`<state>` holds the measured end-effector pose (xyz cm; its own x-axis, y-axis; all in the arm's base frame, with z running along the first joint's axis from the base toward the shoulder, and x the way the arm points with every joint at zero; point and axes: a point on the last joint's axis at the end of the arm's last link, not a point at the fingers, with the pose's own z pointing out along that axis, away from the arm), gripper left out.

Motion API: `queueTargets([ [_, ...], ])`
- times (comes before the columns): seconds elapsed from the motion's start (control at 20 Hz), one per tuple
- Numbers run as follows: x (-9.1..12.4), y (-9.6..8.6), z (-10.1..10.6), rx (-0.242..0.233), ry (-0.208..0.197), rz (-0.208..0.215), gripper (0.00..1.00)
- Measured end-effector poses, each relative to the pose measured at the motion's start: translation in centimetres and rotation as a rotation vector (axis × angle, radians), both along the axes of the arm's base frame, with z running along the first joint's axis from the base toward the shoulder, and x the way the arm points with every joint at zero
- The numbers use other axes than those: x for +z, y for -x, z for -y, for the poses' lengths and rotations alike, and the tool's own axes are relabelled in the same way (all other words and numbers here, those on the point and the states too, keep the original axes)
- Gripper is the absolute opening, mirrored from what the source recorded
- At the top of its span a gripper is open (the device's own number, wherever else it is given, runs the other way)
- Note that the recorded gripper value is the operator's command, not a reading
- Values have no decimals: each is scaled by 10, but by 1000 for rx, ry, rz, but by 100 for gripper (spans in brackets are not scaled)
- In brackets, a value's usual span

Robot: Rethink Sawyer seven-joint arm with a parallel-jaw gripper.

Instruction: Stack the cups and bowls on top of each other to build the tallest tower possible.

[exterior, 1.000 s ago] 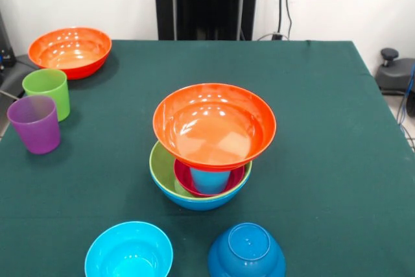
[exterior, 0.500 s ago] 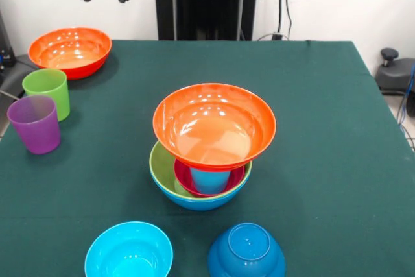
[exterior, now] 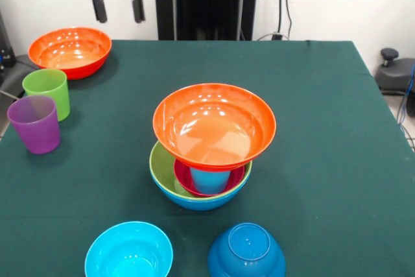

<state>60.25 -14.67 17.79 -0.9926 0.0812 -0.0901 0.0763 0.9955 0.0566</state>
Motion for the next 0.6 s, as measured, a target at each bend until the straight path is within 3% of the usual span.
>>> queueTargets([
  [0.25, -21, -14, -3, 38, 0, 10, 100],
  [0.4, -33, -24, 7, 41, 4, 26, 100],
  [0.6, -39, -25, 17, 34, 5, 29, 100],
])
